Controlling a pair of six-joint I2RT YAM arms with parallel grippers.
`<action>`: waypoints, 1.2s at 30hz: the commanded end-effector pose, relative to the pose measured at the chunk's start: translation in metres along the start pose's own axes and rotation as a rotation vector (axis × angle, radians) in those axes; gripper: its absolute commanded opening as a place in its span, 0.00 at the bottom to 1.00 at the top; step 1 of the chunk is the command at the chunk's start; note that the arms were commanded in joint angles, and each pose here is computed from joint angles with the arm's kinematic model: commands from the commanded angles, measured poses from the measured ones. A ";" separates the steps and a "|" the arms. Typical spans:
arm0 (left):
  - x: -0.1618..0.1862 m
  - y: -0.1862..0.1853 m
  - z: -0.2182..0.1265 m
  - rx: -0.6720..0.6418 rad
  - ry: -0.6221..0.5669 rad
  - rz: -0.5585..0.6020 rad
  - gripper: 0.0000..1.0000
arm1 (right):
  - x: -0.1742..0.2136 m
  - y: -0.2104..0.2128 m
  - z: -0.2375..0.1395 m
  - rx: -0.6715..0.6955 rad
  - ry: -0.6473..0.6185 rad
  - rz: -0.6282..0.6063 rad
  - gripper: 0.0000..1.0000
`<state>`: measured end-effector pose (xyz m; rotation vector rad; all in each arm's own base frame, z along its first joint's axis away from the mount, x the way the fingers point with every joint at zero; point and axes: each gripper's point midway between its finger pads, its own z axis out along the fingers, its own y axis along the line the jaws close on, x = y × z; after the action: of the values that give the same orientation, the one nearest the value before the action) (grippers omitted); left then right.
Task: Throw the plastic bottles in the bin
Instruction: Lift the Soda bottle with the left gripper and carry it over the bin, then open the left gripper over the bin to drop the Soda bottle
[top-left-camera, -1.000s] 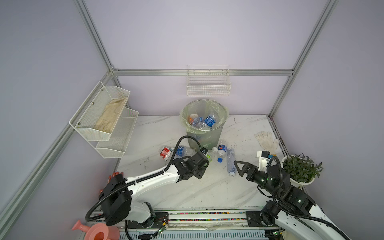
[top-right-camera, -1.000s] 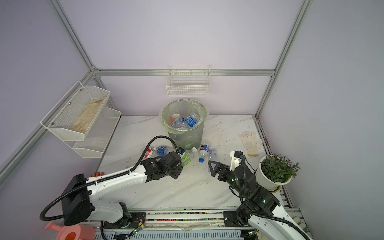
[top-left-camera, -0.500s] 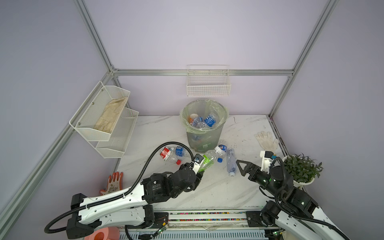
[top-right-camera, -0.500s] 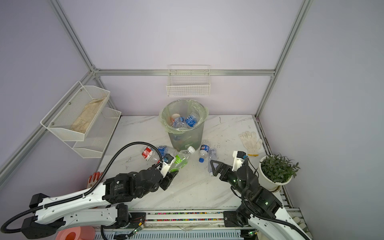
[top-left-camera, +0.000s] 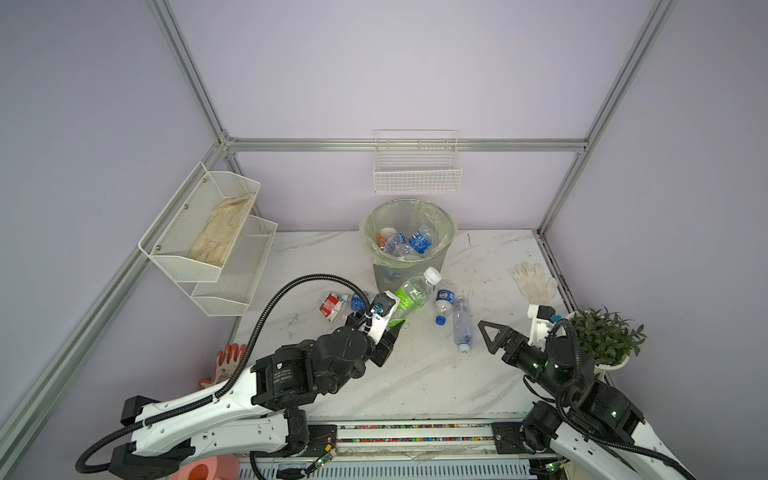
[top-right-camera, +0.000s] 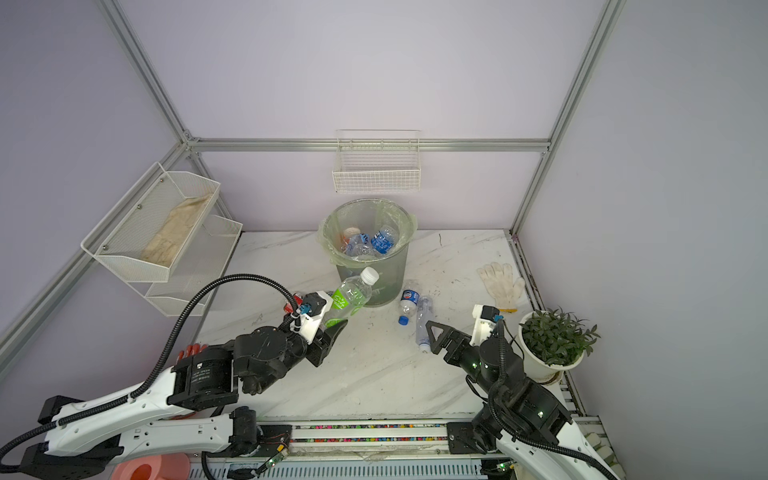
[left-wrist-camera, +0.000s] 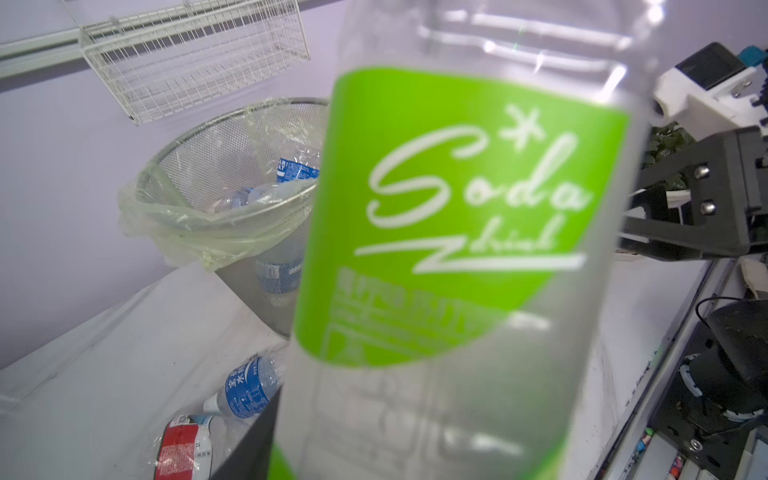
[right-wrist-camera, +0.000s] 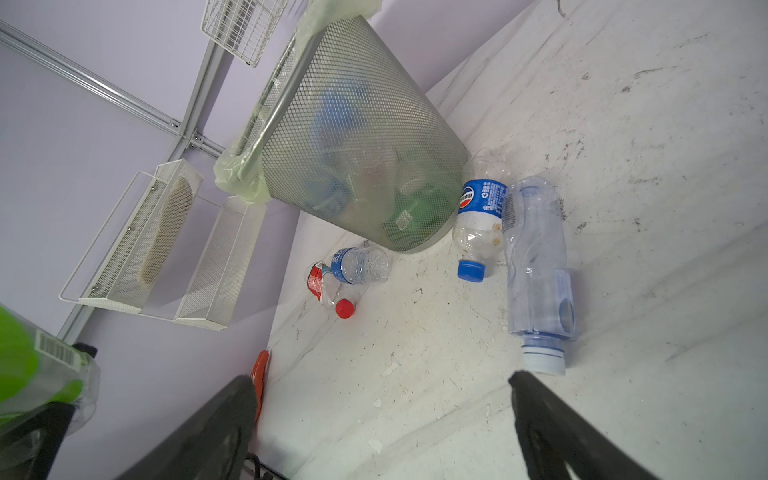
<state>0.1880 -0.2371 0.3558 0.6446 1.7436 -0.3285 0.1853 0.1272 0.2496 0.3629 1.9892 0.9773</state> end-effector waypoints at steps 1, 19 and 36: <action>-0.074 0.022 -0.017 -0.034 -0.154 -0.064 0.31 | -0.004 0.000 -0.004 0.005 -0.015 0.016 0.97; -0.156 0.068 0.099 0.073 -0.054 -0.169 0.32 | -0.003 0.004 -0.006 -0.010 -0.003 0.032 0.97; -0.210 0.088 0.017 0.006 -0.180 -0.231 1.00 | -0.006 -0.001 -0.015 -0.012 -0.026 0.046 0.98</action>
<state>0.3290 -0.2830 0.4597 0.5265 1.9178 -0.4819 0.1724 0.1145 0.2625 0.3843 1.9550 1.0063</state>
